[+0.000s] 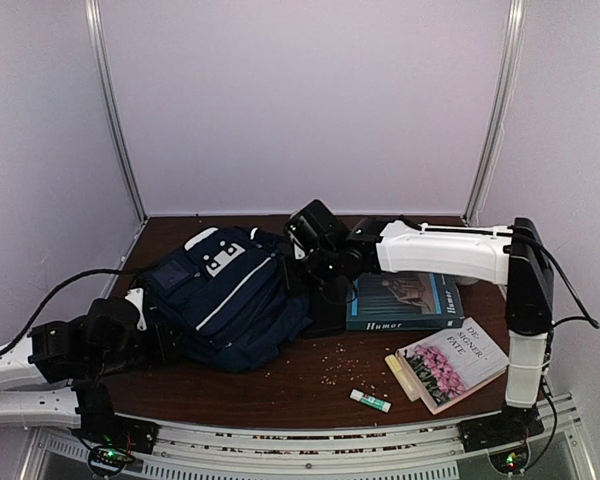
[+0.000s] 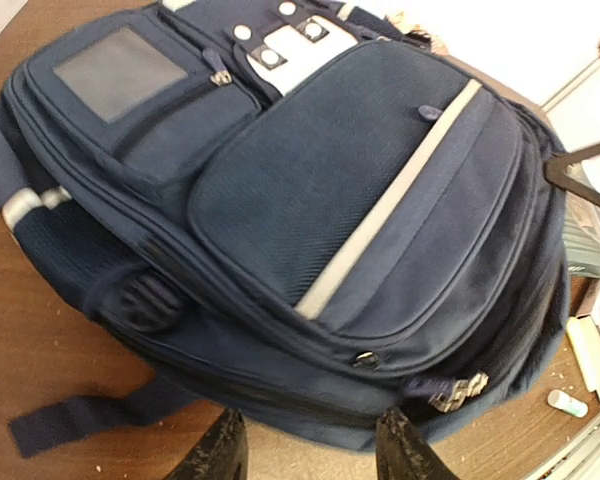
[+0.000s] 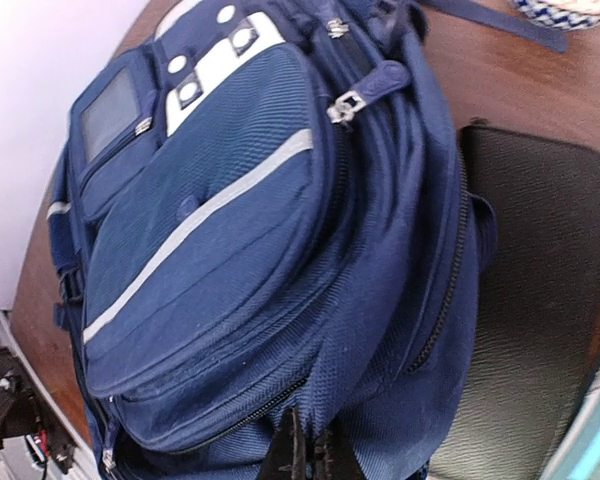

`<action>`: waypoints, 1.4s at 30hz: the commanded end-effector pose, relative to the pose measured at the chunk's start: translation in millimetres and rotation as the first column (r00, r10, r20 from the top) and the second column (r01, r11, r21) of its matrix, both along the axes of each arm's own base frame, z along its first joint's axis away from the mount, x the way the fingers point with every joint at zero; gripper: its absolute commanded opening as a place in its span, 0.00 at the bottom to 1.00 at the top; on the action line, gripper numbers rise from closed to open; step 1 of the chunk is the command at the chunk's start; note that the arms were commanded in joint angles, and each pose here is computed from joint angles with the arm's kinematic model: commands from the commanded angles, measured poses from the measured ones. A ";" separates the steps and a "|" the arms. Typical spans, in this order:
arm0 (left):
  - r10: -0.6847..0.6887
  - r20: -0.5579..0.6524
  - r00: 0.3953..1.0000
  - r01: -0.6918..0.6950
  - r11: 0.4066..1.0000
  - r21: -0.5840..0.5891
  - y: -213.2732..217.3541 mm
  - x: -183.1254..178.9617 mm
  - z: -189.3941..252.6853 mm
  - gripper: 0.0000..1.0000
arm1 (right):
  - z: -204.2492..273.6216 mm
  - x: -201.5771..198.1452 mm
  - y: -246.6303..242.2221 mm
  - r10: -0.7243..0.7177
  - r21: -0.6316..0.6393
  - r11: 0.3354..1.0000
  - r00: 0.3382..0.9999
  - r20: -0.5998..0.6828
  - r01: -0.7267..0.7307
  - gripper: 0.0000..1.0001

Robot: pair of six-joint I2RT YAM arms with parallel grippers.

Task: Pack the student bag
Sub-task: Adjust the student bag at the center of the board.

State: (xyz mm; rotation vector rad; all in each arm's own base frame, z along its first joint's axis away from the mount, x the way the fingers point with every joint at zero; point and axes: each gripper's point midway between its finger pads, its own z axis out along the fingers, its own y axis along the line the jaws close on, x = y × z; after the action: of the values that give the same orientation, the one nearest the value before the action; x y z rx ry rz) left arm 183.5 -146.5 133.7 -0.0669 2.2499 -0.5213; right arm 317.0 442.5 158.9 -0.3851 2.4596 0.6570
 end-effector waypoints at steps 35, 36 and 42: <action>-0.348 -0.073 0.935 0.349 0.937 0.004 -133.3 56.6 -28.0 0.77 | -69.9 -66.5 6.3 0.208 -0.262 0.949 0.974 0.094 -0.177 0.33; -0.352 -0.075 0.933 0.354 0.935 0.014 -134.0 57.6 -30.6 0.77 | -76.0 -66.9 2.3 0.196 -0.267 0.949 0.977 0.084 -0.167 0.33; -0.364 -0.078 0.928 0.372 0.910 0.184 -131.6 67.3 -31.6 0.80 | -91.4 -68.9 -6.8 0.162 -0.244 0.959 0.985 0.051 -0.145 0.34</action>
State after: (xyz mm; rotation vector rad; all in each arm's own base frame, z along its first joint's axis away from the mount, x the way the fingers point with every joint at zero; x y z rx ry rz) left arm 235.8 -264.6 77.8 0.3607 2.4382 -0.5604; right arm 246.4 448.2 78.9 -0.7501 2.4215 0.4143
